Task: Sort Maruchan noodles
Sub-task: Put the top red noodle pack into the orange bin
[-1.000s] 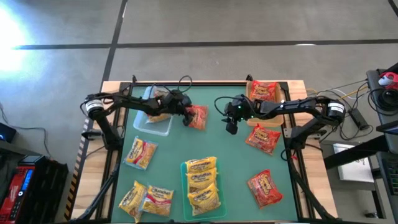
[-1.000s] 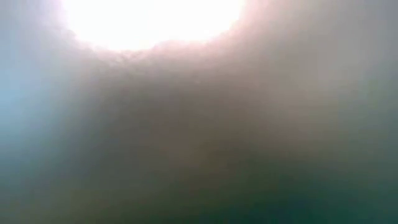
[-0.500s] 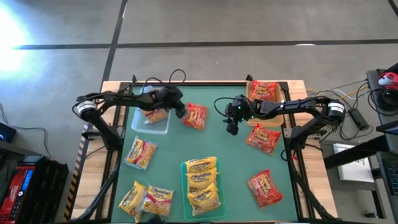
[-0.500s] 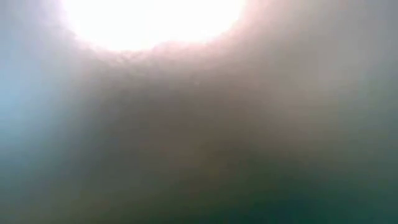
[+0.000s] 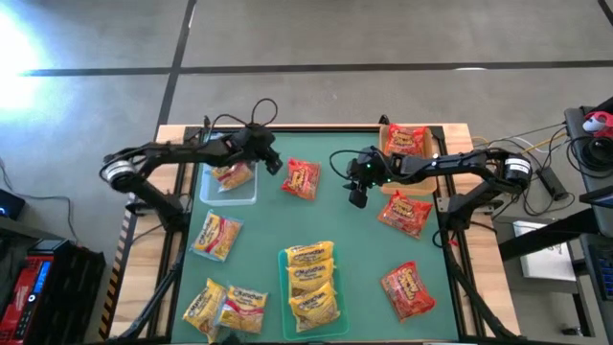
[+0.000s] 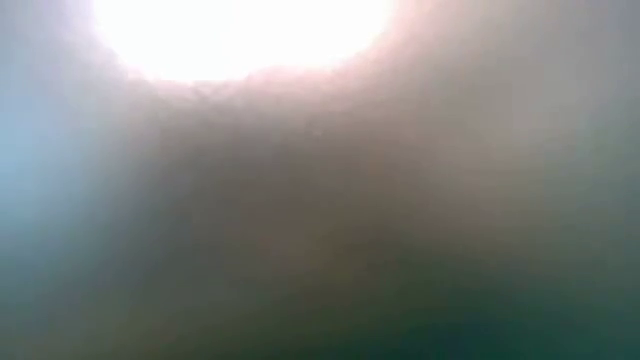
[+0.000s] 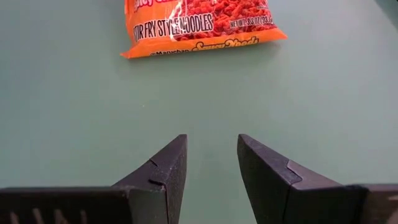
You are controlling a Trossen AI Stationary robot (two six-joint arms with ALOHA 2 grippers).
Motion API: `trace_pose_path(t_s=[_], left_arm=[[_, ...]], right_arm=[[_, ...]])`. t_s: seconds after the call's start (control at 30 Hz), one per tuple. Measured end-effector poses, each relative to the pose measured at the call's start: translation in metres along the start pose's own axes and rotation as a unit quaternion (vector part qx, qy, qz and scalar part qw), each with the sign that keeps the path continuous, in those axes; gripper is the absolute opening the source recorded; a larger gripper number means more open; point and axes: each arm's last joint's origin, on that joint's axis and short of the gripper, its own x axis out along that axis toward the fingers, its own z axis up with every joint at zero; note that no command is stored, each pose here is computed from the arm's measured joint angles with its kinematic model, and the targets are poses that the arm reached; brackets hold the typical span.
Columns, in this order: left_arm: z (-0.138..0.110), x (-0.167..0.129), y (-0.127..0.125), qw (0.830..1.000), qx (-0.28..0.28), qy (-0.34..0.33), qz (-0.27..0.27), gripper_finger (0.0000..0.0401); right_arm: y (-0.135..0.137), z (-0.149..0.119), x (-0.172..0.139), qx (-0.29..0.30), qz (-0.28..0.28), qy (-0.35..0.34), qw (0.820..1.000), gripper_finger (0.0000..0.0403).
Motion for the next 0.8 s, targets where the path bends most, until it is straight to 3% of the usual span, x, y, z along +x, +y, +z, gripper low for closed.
trace_pose_path(t_s=[0.13,0.23,0.43,0.63,0.8], left_arm=[[-0.002,-0.036,-0.016,0.999,-0.037,0.02,-0.024,0.0223],[-0.015,-0.06,-0.031,0.994,-0.07,0.072,-0.041,0.0223],[-0.04,-0.106,-0.065,0.982,-0.054,0.17,-0.066,0.0223],[-0.059,-0.137,-0.07,0.953,-0.033,0.303,0.001,0.0223],[-0.073,-0.137,-0.066,0.937,-0.041,0.343,0.041,0.0223]], right_arm=[[0.0,0.0,0.0,0.0,0.0,0.0,1.0,0.0132],[0.0,0.0,0.0,0.0,0.0,0.0,1.0,0.0132],[0.0,0.0,0.0,0.0,0.0,0.0,1.0,0.0132],[0.0,0.0,0.0,0.002,0.0,0.0,1.0,0.0132],[0.0,0.0,0.0,0.004,-0.001,-0.001,1.0,0.0132]])
